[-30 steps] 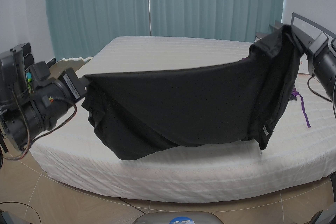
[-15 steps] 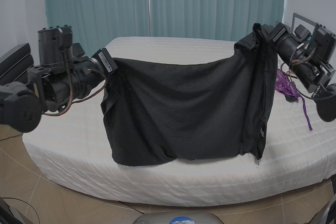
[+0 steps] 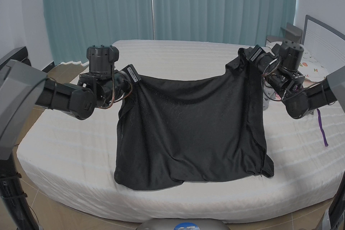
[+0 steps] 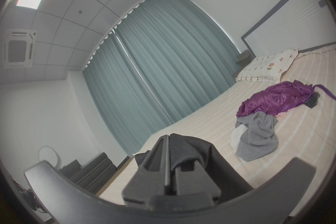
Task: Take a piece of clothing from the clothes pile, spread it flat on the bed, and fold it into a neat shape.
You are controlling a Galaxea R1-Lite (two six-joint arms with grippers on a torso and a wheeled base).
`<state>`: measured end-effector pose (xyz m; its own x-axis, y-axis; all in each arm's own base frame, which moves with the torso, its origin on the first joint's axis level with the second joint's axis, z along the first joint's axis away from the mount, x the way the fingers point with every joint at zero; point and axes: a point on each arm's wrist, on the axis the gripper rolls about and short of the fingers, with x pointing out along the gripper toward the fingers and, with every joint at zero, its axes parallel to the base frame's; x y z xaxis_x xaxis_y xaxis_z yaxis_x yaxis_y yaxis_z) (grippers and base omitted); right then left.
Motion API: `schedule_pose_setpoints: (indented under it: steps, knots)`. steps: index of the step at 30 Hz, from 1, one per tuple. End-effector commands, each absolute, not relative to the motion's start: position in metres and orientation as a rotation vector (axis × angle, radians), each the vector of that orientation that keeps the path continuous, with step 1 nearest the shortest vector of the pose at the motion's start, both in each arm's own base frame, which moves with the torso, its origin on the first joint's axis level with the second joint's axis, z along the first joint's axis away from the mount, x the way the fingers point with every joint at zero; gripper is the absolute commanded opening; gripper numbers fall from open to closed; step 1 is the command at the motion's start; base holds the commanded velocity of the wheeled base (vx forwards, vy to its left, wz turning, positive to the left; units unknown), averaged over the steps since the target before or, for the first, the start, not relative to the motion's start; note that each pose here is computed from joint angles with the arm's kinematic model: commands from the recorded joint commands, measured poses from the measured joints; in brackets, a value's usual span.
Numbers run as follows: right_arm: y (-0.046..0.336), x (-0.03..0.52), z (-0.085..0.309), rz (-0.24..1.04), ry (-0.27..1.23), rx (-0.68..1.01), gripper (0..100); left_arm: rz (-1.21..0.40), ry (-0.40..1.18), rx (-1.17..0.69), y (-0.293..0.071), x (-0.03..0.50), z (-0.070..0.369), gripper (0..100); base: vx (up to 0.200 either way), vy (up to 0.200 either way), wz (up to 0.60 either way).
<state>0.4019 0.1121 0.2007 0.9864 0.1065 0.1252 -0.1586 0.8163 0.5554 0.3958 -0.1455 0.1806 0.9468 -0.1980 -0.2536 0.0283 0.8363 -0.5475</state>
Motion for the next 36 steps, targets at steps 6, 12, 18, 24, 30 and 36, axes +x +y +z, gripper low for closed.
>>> schedule_pose_setpoints:
  steps: [6,12,18,24,30,36]
  knots:
    - [0.115,0.443,0.109,0.07,0.064,0.573,0,-0.066,0.387,-0.579,-0.158,0.441,0.084,0,0.0,0.0,0.0]
    - [0.109,0.451,0.087,0.038,0.086,0.567,0,-0.049,0.412,-0.598,-0.159,0.448,0.063,0,0.0,0.0,0.0]
    - [0.106,0.463,0.055,0.011,0.124,0.559,100,-0.033,0.426,-0.625,-0.161,0.461,0.04,0,0.0,0.0,0.0]
    - [0.107,0.479,0.011,-0.036,0.157,0.552,100,0.0,0.428,-0.608,-0.165,0.475,0.011,100,0.0,0.0,0.0]
    - [0.092,0.502,0.034,-0.145,-0.012,0.663,100,0.119,0.298,-0.631,-0.158,0.497,0.015,100,0.0,0.0,0.0]
    - [0.084,0.498,0.023,-0.174,0.03,0.654,100,0.156,0.307,-0.64,-0.152,0.498,0.01,100,0.0,0.0,0.0]
